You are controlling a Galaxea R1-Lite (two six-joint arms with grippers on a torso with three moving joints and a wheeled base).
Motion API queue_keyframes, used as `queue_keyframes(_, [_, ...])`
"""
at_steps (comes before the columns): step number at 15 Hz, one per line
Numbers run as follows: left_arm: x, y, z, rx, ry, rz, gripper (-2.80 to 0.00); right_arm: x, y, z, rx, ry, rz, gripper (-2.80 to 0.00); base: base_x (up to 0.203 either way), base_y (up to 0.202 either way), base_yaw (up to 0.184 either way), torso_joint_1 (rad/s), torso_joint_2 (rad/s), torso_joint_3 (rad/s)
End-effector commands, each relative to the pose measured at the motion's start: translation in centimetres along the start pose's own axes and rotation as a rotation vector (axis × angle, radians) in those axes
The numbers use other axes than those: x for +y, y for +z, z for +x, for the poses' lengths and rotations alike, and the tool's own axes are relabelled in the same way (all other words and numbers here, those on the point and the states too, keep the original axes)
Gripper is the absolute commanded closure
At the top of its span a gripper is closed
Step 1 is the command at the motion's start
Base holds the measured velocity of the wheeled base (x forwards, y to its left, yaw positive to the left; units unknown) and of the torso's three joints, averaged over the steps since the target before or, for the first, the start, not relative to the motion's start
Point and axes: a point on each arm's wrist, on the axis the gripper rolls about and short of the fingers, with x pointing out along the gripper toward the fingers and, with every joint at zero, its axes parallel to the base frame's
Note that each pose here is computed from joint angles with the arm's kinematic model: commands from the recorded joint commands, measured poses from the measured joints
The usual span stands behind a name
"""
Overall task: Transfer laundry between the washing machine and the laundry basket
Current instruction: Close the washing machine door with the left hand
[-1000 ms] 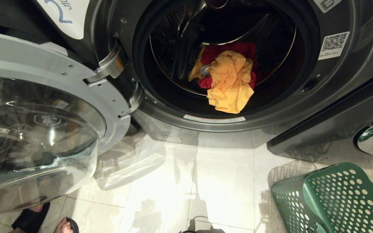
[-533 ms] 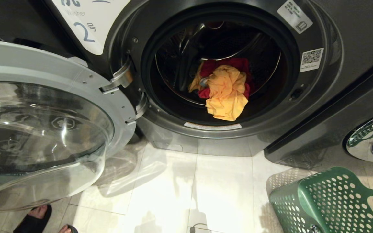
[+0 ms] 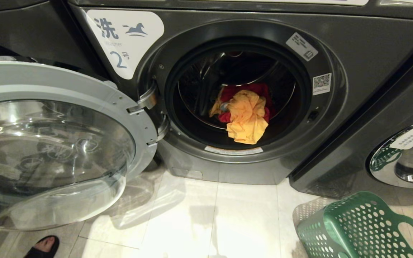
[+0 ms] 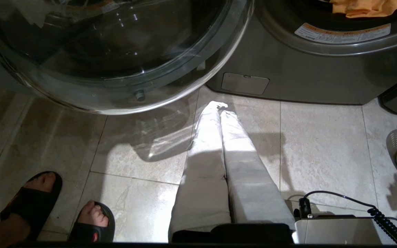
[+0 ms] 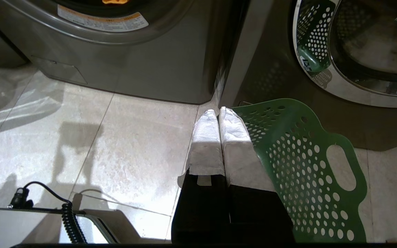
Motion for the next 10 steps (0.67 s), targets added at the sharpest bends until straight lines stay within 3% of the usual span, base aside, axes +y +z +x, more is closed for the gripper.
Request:
queue_keyframes(1, [0.0,0.01,0.0,0.0,0.0,-0.001,0.0,0.0,0.01,0.01,0.001,0.001,0.0,0.0,0.0,0.0,0.0,0.002,0.01,0.201])
queue_keyframes(10, [0.0,0.01,0.01,0.001,0.0,0.0,0.0,0.0,-0.04,0.02,0.004,0.001,-0.002,0.0,0.0,0.0,0.0,0.003,0.0,0.202])
